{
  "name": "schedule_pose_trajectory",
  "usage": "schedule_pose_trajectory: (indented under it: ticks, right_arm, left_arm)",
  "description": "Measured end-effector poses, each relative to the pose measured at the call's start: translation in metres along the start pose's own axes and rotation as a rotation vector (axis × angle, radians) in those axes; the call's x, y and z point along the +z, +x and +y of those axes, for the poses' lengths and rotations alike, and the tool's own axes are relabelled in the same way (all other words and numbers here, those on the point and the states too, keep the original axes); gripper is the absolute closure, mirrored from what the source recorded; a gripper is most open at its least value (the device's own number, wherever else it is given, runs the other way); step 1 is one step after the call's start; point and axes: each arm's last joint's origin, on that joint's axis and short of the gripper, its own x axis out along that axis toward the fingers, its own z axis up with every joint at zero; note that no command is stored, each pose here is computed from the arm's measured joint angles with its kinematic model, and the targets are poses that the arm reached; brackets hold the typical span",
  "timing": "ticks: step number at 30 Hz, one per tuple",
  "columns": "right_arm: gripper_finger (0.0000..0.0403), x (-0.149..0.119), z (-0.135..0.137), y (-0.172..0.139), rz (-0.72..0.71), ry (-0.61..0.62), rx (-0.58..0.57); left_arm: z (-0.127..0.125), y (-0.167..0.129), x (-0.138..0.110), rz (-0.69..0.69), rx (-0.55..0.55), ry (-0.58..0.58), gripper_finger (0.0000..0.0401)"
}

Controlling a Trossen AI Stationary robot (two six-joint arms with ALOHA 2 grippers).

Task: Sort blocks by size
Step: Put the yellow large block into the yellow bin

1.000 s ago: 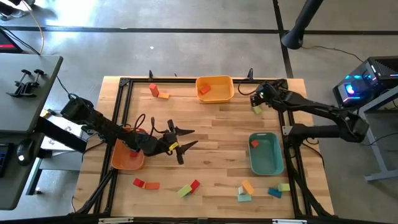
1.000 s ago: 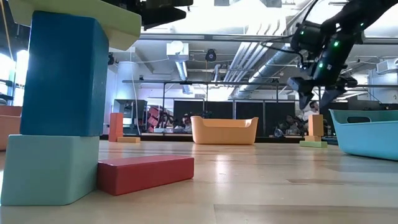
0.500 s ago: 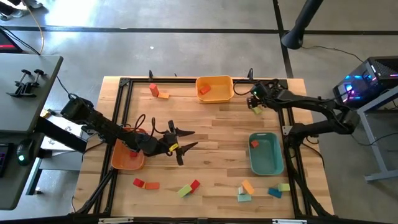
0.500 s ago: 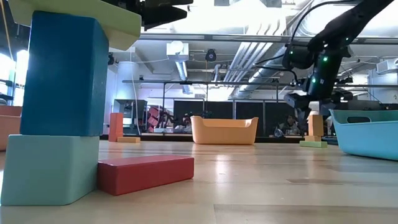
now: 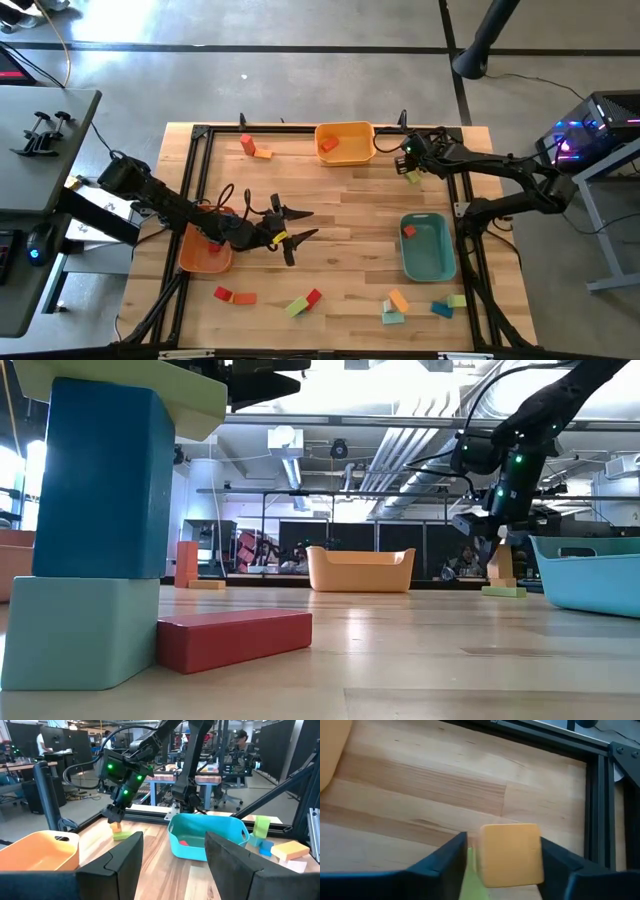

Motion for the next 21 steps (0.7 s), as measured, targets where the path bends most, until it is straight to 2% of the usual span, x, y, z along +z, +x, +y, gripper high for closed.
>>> schedule_pose_trajectory:
  ticks: [4,7,11,14,17,21]
  right_arm:
    - [0.0276,0.006,0.003,-0.005,0.005,-0.052,0.055]
    - [0.0275,0.018,0.013,-0.021,-0.036,-0.079,0.143]
    - [0.0275,0.039,0.033,-0.054,-0.185,-0.108,0.215]
    - [0.0275,0.055,0.056,-0.072,-0.321,-0.137,0.361]
    - [0.0275,0.068,0.077,-0.069,-0.357,-0.192,0.533]
    - [0.0275,0.079,0.106,-0.043,-0.293,-0.228,0.560]
  left_arm:
    - [0.000,0.000,0.000,0.000,0.000,-0.006,0.0204]
    - [0.000,0.000,0.000,0.000,-0.001,-0.005,0.0204]
    - [0.000,0.000,0.000,0.000,-0.001,-0.006,0.0204]
    - [0.000,0.000,0.000,0.000,-0.001,-0.005,0.0204]
    - [0.000,0.000,0.000,-0.001,0.000,-0.006,0.0204]
    - [0.000,0.000,0.000,-0.002,-0.001,-0.007,0.0204]
